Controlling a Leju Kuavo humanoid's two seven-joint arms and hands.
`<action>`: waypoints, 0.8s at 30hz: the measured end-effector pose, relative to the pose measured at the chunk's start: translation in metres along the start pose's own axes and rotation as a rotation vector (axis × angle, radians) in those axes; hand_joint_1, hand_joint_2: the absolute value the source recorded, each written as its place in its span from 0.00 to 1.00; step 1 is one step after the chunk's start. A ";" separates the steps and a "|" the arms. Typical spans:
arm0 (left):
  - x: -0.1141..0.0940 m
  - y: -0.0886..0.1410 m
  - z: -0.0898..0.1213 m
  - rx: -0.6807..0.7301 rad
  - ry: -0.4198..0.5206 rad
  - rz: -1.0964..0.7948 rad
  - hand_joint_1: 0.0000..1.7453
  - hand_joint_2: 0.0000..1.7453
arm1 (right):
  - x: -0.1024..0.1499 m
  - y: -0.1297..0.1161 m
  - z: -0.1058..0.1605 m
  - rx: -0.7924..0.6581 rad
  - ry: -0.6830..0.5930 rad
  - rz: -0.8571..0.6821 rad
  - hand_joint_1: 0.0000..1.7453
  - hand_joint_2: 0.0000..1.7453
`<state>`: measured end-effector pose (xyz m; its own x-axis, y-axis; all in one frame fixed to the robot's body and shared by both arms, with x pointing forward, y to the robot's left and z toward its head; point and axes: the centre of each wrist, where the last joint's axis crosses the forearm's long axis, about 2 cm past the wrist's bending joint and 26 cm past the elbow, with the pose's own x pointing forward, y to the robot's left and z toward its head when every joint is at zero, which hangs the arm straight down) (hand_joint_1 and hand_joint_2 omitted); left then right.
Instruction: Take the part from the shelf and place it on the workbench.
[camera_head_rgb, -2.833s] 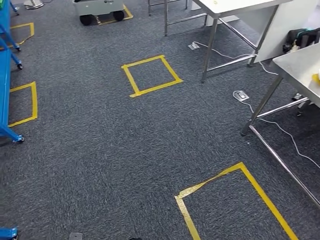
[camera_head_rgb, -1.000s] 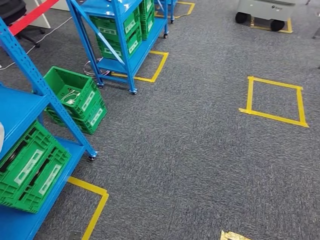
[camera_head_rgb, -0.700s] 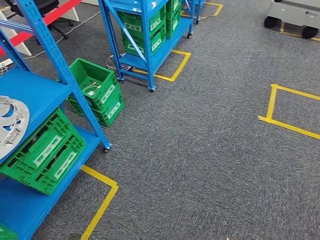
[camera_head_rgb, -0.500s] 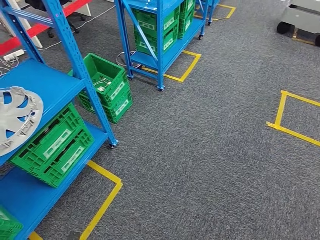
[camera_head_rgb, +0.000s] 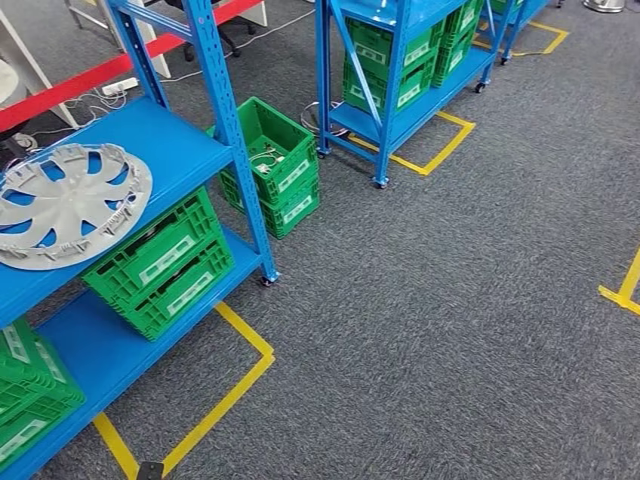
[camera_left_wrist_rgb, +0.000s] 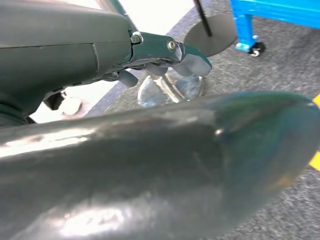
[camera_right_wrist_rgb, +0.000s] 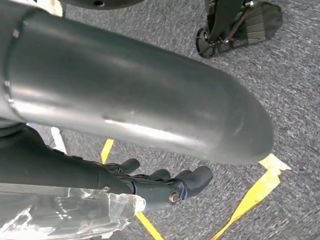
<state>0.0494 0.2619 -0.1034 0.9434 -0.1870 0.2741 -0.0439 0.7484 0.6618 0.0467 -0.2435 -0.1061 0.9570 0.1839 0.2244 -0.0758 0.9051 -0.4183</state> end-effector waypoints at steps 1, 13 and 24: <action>0.000 0.000 0.000 0.001 0.000 0.000 0.00 0.00 | 0.000 0.000 0.000 0.000 -0.001 0.000 0.00 0.00; 0.004 0.000 -0.001 0.000 -0.004 0.006 0.00 0.00 | 0.000 -0.001 0.000 -0.004 -0.001 0.003 0.00 0.00; 0.002 0.000 0.000 -0.001 0.000 0.007 0.00 0.00 | -0.001 0.000 0.000 0.000 -0.004 0.013 0.00 0.00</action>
<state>0.0516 0.2615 -0.1031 0.9430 -0.1816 0.2788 -0.0502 0.7505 0.6589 0.0463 -0.2440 -0.1062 0.9546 0.1976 0.2228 -0.0884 0.9025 -0.4214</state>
